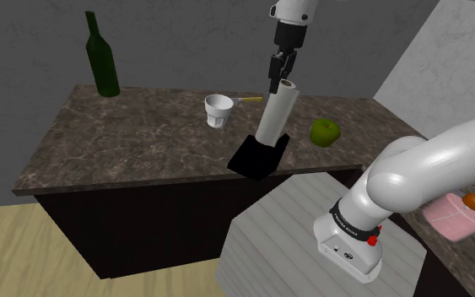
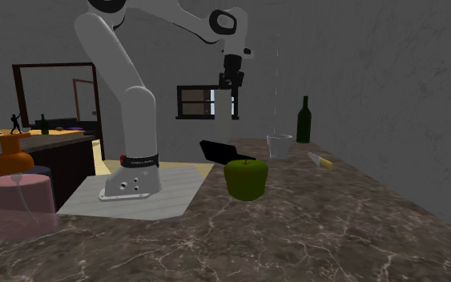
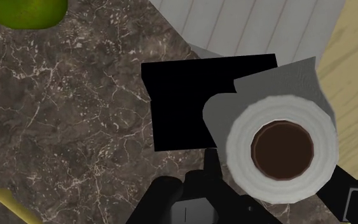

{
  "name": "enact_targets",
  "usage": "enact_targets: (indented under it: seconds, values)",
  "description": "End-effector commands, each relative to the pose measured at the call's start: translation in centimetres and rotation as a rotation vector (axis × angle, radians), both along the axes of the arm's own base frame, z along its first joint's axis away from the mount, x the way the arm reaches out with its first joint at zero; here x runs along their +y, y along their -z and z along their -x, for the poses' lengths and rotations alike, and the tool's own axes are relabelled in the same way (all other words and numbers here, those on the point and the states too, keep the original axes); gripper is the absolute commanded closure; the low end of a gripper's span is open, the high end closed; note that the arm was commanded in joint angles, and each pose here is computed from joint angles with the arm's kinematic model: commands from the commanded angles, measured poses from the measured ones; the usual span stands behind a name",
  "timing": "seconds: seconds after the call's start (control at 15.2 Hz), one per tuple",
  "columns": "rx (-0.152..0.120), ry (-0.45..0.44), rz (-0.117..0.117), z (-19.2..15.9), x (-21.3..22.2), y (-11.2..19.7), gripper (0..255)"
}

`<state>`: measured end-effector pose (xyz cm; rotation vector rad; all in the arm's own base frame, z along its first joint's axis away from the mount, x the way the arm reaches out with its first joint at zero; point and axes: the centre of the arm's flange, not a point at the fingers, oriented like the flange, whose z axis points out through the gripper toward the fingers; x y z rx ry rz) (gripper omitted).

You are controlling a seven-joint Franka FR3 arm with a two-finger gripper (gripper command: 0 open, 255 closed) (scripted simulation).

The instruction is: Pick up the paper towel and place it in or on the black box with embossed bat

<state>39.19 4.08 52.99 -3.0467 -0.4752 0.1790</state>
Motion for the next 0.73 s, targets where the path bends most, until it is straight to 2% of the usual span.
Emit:
enact_targets:
  seconds: [0.0,0.59,0.66]
  values:
    - [0.000,0.000,0.000,0.04,0.05,1.07,255]
    - [0.000,0.000,0.000,0.04,0.05,1.62,255]
    - [0.000,0.000,0.000,0.04,0.05,1.62,0]
